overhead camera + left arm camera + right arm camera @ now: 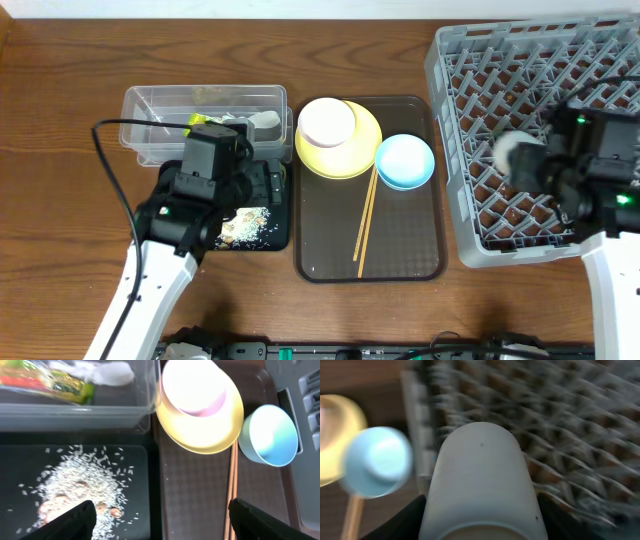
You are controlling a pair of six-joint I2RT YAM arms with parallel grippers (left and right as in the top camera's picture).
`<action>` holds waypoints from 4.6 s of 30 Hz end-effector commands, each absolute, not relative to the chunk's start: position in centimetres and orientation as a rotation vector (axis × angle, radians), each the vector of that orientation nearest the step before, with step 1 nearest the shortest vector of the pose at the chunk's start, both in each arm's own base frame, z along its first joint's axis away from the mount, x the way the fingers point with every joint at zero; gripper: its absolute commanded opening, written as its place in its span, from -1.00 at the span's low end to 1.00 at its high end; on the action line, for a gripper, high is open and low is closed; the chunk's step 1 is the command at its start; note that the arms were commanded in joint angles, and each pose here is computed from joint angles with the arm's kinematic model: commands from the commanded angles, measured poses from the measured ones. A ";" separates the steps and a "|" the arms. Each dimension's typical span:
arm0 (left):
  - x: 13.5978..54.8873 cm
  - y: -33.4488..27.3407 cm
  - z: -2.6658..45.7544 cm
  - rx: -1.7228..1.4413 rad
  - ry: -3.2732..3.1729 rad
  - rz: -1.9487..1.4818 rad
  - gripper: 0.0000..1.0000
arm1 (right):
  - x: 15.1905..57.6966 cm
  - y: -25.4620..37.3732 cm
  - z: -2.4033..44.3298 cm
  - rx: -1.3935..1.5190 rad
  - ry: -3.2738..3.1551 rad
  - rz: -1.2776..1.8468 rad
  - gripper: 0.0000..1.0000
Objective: Sort waste into correct bins and load items into the dishwasher rack
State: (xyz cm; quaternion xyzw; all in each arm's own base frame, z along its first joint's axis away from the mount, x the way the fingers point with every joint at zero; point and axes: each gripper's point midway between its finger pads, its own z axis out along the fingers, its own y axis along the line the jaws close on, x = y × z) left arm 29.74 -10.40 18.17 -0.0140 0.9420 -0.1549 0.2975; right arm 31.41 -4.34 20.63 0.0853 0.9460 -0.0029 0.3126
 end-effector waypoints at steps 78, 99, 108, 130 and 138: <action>29.4 -9.5 16.5 -0.045 2.567 -0.343 0.75 | 39.3 11.3 2.1 -0.393 2.811 -0.001 -0.38; 29.4 -9.5 16.5 -0.045 2.566 -0.344 0.75 | 42.5 5.0 15.7 -0.131 2.435 -0.318 -0.98; 29.4 -9.5 16.5 -0.045 2.566 -0.344 0.76 | 46.7 -1.4 27.0 0.031 1.955 -0.795 -0.98; 29.2 -9.5 16.4 -0.046 2.575 -0.342 0.76 | 55.5 -6.3 21.5 -0.011 1.717 -1.044 -0.97; 29.1 -9.4 16.3 -0.047 2.584 -0.339 0.76 | 55.9 -4.4 16.9 -0.094 1.827 -1.032 -0.97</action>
